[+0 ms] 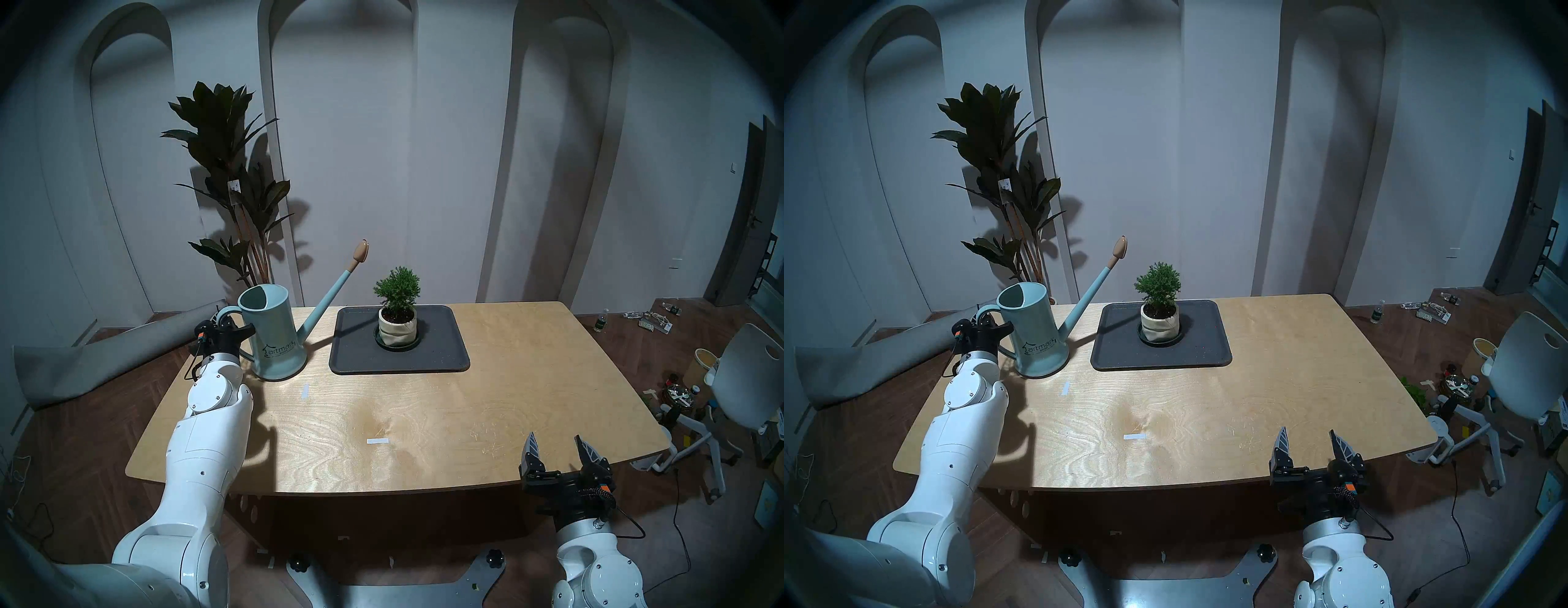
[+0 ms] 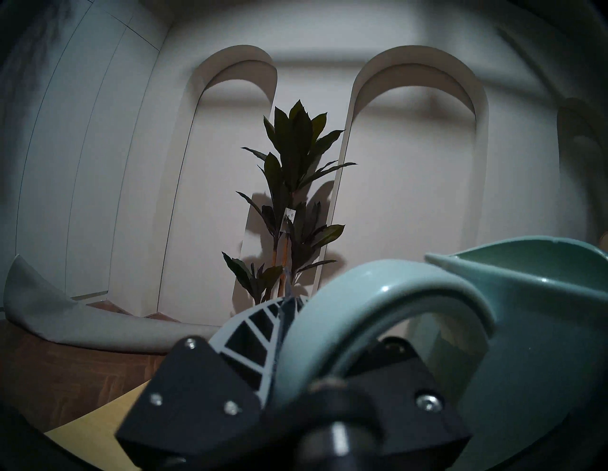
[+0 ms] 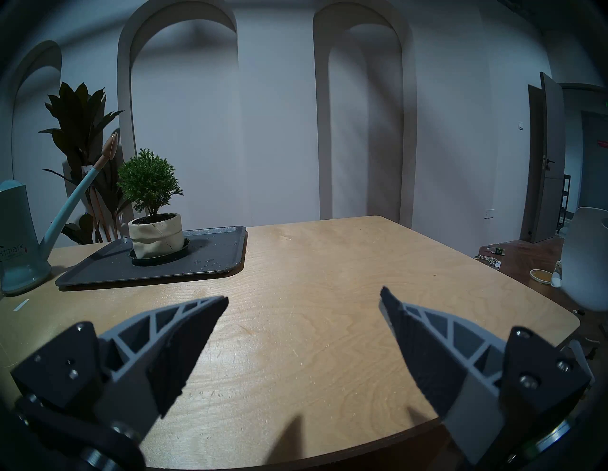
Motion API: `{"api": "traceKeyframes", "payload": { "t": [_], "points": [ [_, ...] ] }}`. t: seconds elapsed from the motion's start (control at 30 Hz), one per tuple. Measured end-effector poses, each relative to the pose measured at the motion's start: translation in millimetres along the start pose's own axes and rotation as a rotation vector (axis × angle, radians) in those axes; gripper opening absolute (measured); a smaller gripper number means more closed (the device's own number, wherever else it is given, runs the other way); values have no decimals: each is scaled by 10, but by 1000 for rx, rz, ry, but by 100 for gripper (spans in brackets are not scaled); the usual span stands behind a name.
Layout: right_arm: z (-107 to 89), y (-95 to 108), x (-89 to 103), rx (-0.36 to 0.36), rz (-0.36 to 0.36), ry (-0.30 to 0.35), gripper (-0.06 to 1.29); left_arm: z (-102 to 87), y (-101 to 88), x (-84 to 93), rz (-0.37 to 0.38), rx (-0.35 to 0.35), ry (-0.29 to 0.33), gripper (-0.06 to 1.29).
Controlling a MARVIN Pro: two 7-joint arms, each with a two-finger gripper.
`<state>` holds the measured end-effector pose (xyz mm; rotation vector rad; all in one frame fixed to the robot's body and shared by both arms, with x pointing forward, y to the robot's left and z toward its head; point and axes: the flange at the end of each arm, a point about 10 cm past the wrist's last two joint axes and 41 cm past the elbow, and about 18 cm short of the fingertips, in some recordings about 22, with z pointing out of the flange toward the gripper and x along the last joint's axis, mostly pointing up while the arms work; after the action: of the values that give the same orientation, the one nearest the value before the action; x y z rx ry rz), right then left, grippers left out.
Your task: Pick up the watering can and pour water into the potted plant, then put the can down
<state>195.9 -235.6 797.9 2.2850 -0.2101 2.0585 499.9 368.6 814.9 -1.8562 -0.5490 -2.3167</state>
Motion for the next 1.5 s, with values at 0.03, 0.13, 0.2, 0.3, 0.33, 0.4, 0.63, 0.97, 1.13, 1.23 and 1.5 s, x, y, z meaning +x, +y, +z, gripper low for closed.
{"api": "traceKeyframes", "payload": {
  "t": [0.03,0.13,0.2,0.3,0.33,0.4,0.63,0.97,1.13,1.23,1.5],
  "points": [
    [0,0,-1,0,0,0,125,-2,12,-1,-8,-3,3,19],
    [0,0,-2,0,0,0,125,2,46,0,-25,-10,4,19],
    [0,0,-2,0,0,0,125,9,69,6,-35,-14,5,19],
    [0,0,-3,0,0,-1,125,26,110,25,-52,-22,10,21],
    [0,0,-4,0,0,-1,125,32,120,32,-56,-24,11,21],
    [0,0,-4,0,0,-1,125,47,146,49,-69,-27,15,21],
    [0,0,-5,1,0,-1,125,106,236,112,-106,-35,26,22],
    [0,0,-6,1,0,-1,125,191,259,194,-150,-27,39,21],
    [0,0,-6,1,0,-1,125,224,228,217,-169,-13,43,20],
    [0,0,-6,1,0,-1,125,243,212,234,-180,-6,46,18],
    [0,1,-7,2,0,-1,125,302,166,284,-210,16,53,18]
  ]
}}
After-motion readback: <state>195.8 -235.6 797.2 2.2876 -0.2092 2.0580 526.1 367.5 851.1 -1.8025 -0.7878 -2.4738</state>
